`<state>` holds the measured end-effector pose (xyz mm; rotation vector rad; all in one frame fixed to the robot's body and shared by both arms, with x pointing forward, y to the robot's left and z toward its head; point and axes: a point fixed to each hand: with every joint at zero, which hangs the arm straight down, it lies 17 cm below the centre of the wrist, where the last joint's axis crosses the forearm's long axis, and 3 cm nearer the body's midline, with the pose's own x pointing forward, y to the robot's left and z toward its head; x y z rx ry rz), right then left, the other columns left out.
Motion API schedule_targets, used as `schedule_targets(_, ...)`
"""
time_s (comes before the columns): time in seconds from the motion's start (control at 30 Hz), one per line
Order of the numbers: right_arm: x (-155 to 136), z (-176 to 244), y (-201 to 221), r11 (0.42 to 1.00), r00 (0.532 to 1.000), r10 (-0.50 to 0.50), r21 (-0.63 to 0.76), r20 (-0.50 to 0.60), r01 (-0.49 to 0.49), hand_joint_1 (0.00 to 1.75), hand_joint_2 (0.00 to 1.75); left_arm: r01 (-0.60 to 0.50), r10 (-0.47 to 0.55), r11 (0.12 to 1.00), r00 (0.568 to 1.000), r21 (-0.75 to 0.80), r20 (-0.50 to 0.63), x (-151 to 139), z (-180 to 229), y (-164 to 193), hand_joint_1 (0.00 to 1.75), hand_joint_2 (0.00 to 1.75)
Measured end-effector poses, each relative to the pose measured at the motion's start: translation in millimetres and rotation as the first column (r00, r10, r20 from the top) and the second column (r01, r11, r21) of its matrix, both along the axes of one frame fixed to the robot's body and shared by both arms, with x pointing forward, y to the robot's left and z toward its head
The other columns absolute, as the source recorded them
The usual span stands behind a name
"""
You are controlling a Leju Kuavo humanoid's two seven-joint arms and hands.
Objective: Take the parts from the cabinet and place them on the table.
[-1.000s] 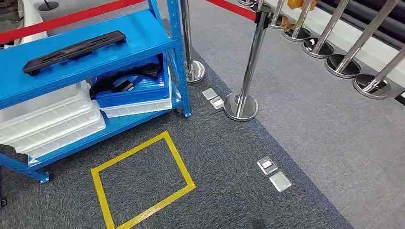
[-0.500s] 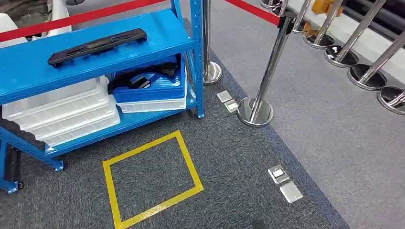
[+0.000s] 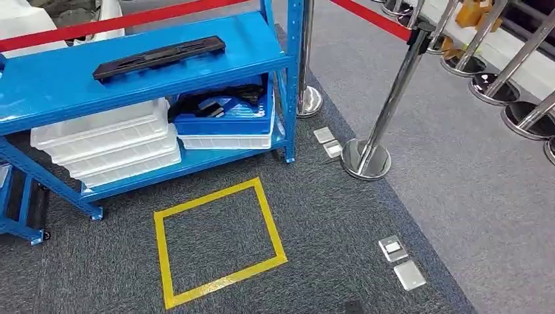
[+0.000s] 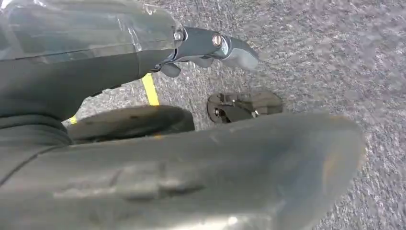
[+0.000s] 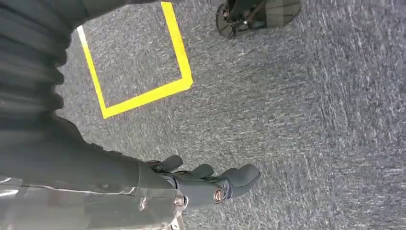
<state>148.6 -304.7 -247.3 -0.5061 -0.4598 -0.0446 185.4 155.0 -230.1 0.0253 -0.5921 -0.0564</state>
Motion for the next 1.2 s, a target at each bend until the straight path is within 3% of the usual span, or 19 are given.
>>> schedule_targets(1.2, -1.3, -1.9, 0.8, 1.0, 1.0, 0.028, 0.008, -0.013, -0.027, 0.0, 1.75, 0.011, -0.011, 1.0, 1.0, -0.008, 0.014, 9.6, 3.8, -3.7, 0.0, 0.0)
